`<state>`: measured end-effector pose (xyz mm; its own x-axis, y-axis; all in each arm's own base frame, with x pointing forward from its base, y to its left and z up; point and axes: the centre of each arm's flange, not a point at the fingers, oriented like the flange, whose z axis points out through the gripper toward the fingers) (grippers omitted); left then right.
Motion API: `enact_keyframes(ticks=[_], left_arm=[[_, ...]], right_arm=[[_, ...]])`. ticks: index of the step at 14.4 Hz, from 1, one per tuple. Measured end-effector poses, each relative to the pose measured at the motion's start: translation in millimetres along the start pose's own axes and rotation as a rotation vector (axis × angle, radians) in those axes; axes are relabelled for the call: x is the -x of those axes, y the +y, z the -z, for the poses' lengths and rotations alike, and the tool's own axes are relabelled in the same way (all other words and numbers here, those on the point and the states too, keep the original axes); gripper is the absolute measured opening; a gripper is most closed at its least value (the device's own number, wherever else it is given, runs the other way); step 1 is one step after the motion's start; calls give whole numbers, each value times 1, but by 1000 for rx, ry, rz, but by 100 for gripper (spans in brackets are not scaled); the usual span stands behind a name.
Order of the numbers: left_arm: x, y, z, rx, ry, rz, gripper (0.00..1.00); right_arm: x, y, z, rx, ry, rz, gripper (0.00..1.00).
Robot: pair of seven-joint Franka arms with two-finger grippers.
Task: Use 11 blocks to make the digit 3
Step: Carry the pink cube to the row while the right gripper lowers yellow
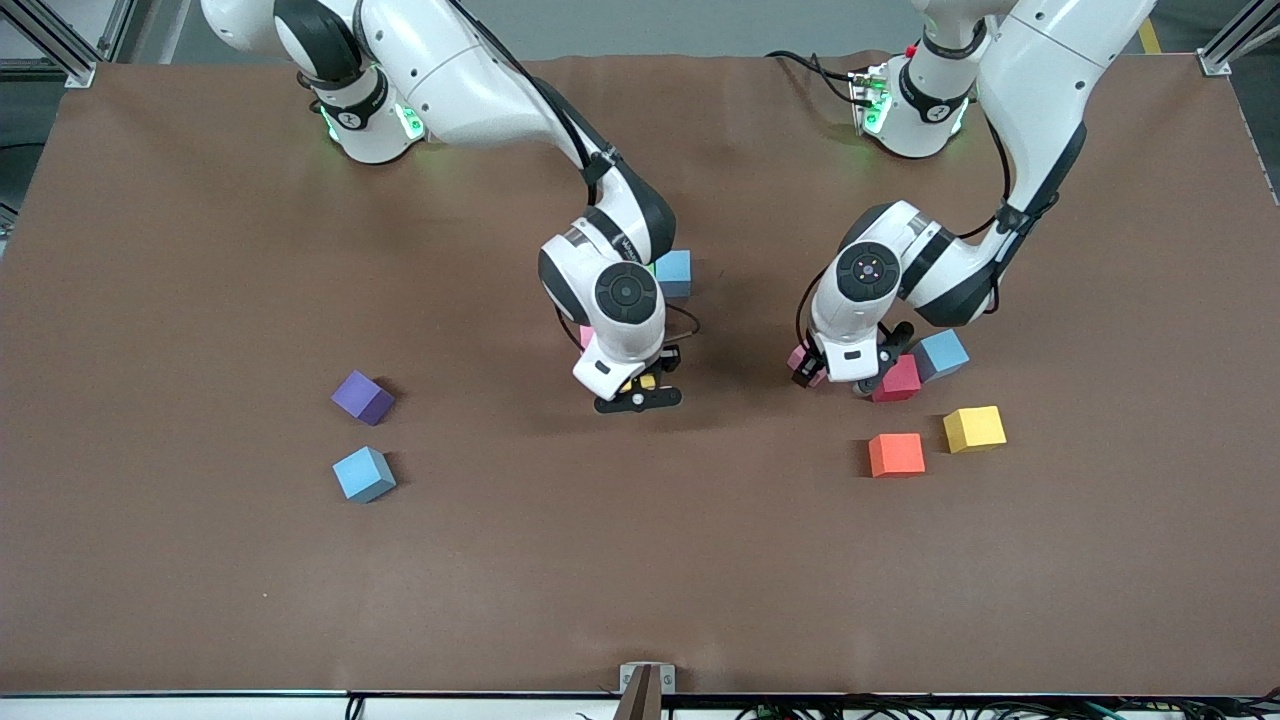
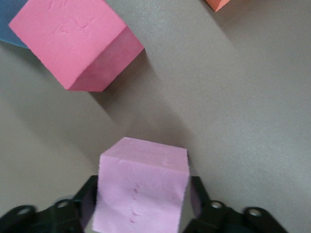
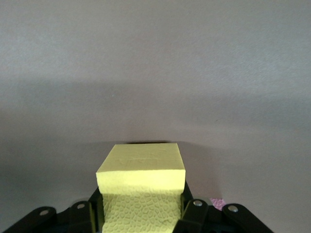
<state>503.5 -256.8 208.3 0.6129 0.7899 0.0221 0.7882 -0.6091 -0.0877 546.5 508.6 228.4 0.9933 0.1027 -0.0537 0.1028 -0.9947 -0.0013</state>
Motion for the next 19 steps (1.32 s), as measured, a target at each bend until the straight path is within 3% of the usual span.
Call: enact_keyframes(ticks=[1,6,14,19], left_arm=[[0,0,1,3,1,0,63],[-2,12,16,36,7,72,54],[92,46,35,53,-51,657,54],[117,63,32,48,-86,797,54]], right_arm=[[-2,2,0,2,2,-3,58],[-13,19,0,5,6,-29,58],[-10,39,-15,-1,20,-54,58],[-5,53,-8,-1,17,-69,58]])
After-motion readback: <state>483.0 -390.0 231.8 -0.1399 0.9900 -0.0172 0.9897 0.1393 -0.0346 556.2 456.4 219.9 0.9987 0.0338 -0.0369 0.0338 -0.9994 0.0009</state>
